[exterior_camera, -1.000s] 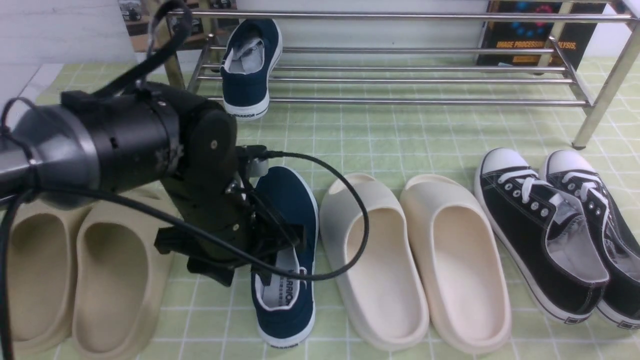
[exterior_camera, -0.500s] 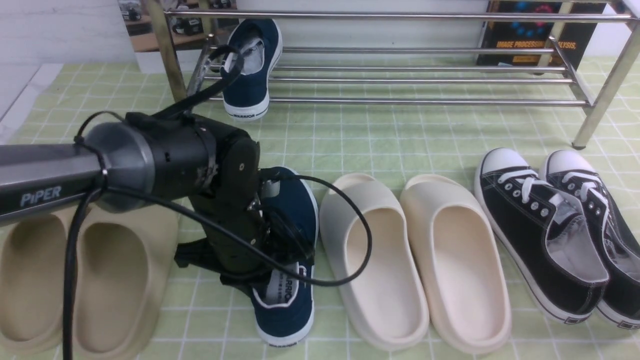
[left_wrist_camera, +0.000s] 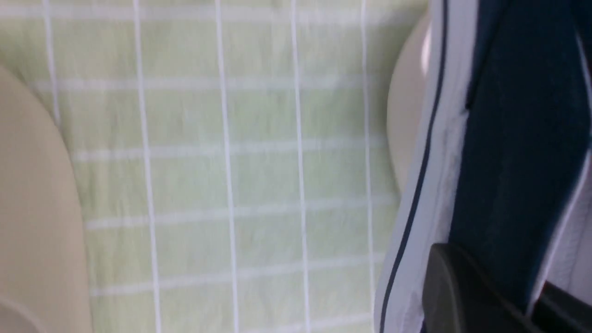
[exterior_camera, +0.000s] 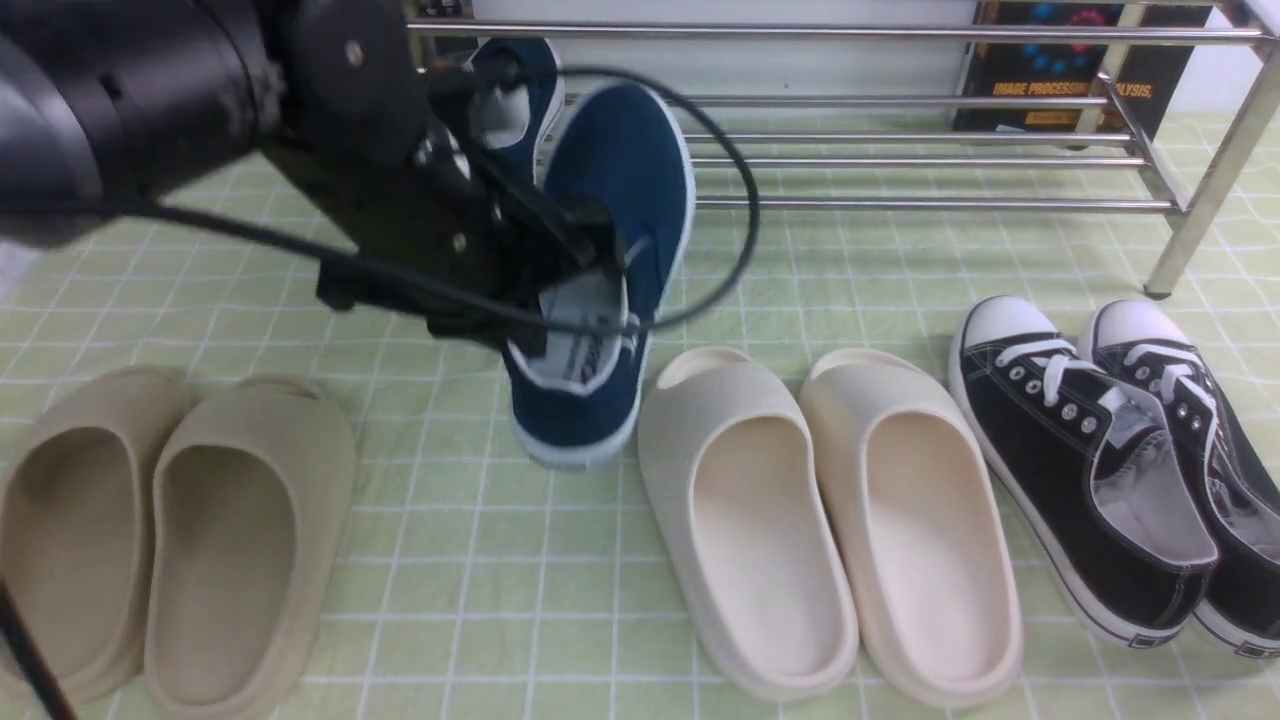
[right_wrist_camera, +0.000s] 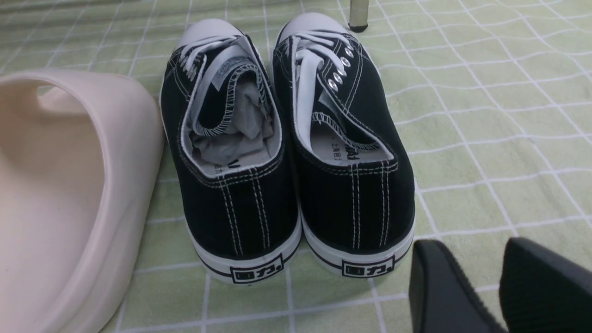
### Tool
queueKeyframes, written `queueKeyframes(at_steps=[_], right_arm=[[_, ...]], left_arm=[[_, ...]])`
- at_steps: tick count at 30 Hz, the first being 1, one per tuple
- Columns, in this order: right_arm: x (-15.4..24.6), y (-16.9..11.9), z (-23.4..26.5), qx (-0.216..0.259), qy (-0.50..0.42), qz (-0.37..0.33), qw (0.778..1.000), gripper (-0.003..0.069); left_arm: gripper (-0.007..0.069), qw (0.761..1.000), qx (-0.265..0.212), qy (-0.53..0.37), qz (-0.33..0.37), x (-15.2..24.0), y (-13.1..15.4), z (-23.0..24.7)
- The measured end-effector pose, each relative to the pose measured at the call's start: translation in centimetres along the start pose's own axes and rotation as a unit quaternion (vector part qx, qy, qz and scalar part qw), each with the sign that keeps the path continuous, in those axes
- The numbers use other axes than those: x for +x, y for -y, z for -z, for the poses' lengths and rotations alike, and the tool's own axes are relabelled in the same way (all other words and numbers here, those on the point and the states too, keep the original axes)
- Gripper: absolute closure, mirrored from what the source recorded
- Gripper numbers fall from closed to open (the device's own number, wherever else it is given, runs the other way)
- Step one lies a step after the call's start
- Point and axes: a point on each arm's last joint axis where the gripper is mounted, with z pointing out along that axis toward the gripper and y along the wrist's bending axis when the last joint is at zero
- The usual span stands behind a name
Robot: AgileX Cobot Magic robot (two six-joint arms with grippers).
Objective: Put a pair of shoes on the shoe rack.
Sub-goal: Use the left arm to put a shoe into the shoe rack
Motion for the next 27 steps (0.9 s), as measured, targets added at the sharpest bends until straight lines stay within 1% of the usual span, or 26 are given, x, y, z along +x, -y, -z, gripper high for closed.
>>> queueKeyframes(at_steps=[1, 4, 6, 7, 11, 14, 15, 16, 21, 27], right_arm=[[0.0, 0.0, 0.0, 0.0, 0.0, 0.0, 1.0, 0.0419], [0.0, 0.0, 0.0, 0.0, 0.0, 0.0, 1.0, 0.0419], [0.0, 0.0, 0.0, 0.0, 0.0, 0.0, 1.0, 0.0419], [0.0, 0.0, 0.0, 0.0, 0.0, 0.0, 1.0, 0.0419], [0.0, 0.0, 0.0, 0.0, 0.0, 0.0, 1.0, 0.0419], [0.0, 0.0, 0.0, 0.0, 0.0, 0.0, 1.0, 0.0419], [0.0, 0.0, 0.0, 0.0, 0.0, 0.0, 1.0, 0.0419], [0.0, 0.0, 0.0, 0.0, 0.0, 0.0, 1.0, 0.0419], [0.0, 0.0, 0.0, 0.0, 0.0, 0.0, 1.0, 0.0419], [0.0, 0.0, 0.0, 0.0, 0.0, 0.0, 1.0, 0.0419]], left_arm=[[0.0636, 1.0, 0.001, 0.001, 0.0, -0.1, 0.1, 0.0], [0.0636, 1.0, 0.009, 0.004, 0.02, -2.0, -0.5, -0.9], [0.0636, 1.0, 0.016, -0.007, 0.026, -3.5, -0.8, -3.0], [0.0636, 1.0, 0.017, -0.008, 0.025, -3.5, -0.8, -3.2], [0.0636, 0.999, 0.022, -0.02, 0.025, -5.1, -0.5, -6.4], [0.0636, 0.999, 0.025, -0.015, 0.024, -5.9, -0.3, -7.5], [0.0636, 0.999, 0.029, -0.004, 0.022, -6.8, 0.0, -8.2], [0.0636, 0.999, 0.028, -0.006, 0.022, -6.8, -0.1, -8.4], [0.0636, 0.999, 0.039, 0.019, 0.017, -9.4, 0.7, -10.3], [0.0636, 0.998, 0.043, 0.039, 0.008, -11.0, 1.2, -11.2]])
